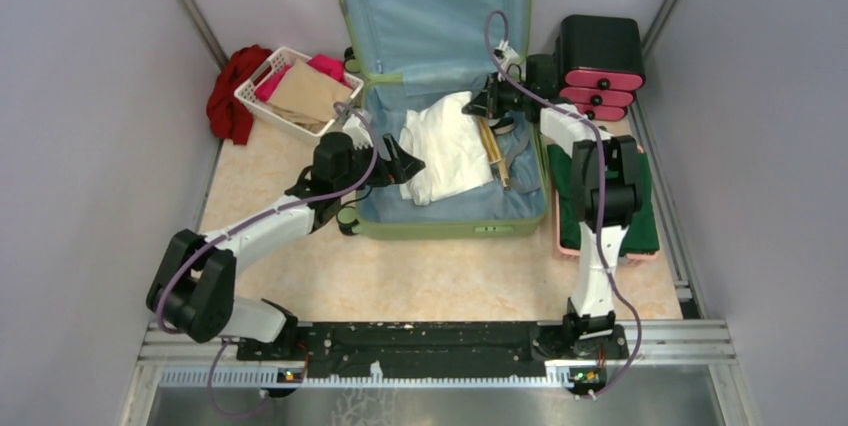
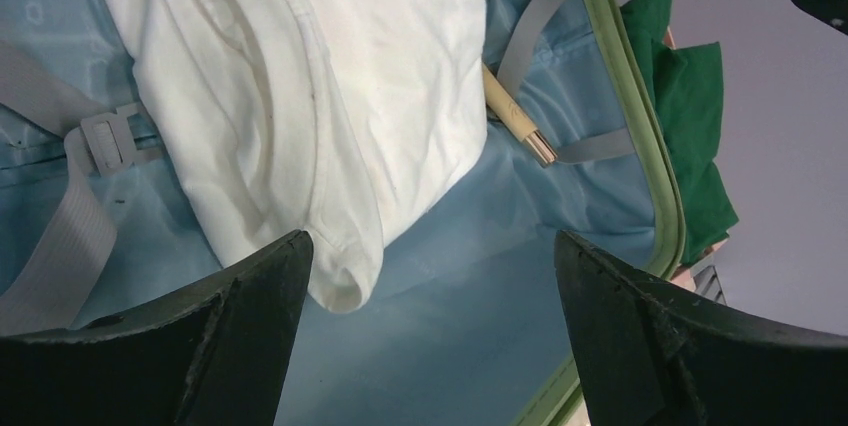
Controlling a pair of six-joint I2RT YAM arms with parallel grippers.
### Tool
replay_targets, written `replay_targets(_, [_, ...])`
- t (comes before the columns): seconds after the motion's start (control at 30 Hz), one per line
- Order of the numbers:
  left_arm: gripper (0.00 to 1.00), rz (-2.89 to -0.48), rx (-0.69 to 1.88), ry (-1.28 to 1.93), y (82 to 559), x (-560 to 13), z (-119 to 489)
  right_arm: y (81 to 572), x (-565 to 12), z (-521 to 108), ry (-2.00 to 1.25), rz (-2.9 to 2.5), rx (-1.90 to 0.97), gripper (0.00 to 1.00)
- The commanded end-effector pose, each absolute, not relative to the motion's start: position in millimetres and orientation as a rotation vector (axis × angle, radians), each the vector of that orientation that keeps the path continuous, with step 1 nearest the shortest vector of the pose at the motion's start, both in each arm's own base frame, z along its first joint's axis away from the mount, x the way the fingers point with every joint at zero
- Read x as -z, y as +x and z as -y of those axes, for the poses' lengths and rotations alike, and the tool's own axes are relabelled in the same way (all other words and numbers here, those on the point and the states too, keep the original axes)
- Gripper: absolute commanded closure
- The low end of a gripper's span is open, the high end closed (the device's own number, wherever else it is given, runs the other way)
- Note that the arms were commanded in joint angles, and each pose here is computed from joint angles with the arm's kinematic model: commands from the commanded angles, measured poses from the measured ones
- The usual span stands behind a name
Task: Open, take out, and arrange the luggage
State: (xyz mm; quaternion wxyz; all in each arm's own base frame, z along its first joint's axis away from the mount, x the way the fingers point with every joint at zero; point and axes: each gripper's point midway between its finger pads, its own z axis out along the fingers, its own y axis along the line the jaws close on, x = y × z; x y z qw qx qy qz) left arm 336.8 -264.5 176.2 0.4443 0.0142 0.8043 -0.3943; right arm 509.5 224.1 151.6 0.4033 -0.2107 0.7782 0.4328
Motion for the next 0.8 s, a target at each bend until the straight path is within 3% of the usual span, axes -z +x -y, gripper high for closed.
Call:
replay_targets(0.0, [0.05, -1.975, 1.008, 0.024, 353, -185, 270, 500, -209, -225, -0.624, -1.826, -1.017, 1.00])
replay_targets(0.57, [0.05, -1.960, 1.013, 0.036, 372, -188, 267, 512, -204, -177, -0.551, -1.887, -0.634, 1.00])
replay_targets(0.77, [0.10, -1.992, 1.020, 0.069, 388, -181, 277, 517, -199, -157, -0.481, -1.911, -0.498, 1.00])
